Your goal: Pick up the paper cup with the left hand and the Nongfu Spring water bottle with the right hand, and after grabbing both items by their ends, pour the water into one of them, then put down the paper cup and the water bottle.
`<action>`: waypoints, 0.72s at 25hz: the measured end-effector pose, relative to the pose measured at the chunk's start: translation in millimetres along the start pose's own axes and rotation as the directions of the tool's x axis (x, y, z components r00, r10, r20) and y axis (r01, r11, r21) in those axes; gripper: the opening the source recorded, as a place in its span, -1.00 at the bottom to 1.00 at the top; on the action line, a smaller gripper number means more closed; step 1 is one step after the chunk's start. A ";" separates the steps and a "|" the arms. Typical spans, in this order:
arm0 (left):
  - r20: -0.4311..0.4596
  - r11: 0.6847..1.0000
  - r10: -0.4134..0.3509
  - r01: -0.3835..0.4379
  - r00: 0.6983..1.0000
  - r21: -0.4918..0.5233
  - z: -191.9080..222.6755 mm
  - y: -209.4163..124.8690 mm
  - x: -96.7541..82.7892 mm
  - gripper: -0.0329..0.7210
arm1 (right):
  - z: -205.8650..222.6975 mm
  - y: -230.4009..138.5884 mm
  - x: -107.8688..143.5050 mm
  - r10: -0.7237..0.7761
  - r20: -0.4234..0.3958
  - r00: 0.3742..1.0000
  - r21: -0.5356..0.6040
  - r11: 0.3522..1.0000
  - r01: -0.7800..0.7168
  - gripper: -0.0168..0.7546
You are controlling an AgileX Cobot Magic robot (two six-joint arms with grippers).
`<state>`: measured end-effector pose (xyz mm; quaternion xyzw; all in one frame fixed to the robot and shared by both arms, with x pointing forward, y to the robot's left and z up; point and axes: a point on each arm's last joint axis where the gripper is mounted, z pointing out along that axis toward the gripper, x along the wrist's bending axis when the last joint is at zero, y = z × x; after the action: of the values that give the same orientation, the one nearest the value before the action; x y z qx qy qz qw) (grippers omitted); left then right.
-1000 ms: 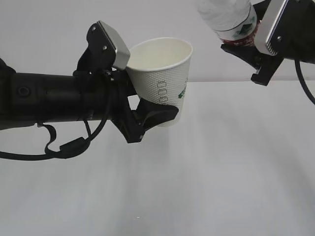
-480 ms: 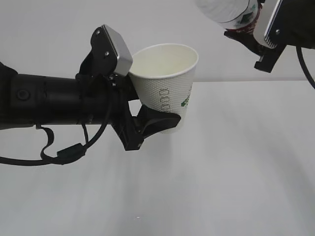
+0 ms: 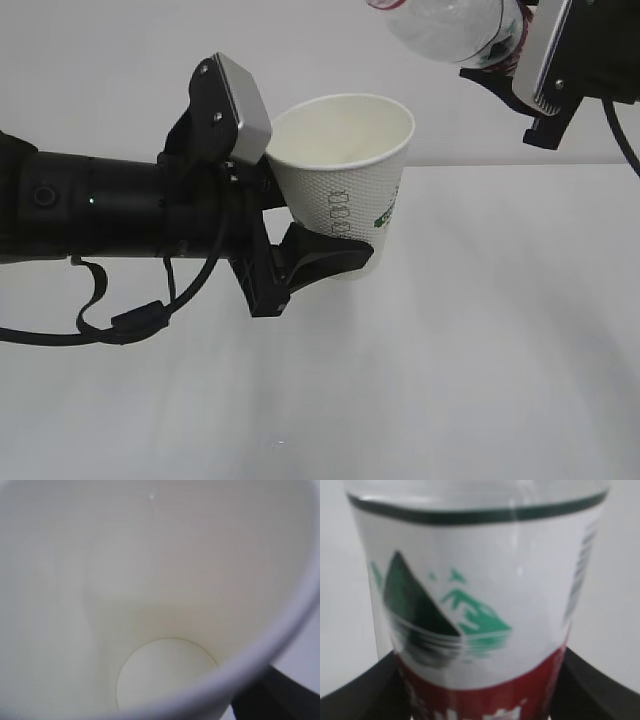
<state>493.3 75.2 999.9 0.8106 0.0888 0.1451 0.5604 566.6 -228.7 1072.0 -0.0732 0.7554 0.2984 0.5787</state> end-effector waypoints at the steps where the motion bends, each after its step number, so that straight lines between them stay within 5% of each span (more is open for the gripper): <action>1: 0.000 1.000 0.000 0.000 1.000 0.000 0.0 0.0 0.0 0.48 | 0.0 0.0 0.0 -0.008 0.000 1.000 0.000 1.000 0.008 0.39; 18: 0.016 1.000 0.026 -0.026 1.000 0.012 0.0 -1.1 -1.4 0.45 | 0.0 0.0 0.0 -0.127 0.000 0.992 0.000 0.992 0.127 0.39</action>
<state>492.0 75.2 998.7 0.8163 0.0747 0.1455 0.5540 566.6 -228.7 1072.0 -0.1209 0.7492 0.2612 0.5965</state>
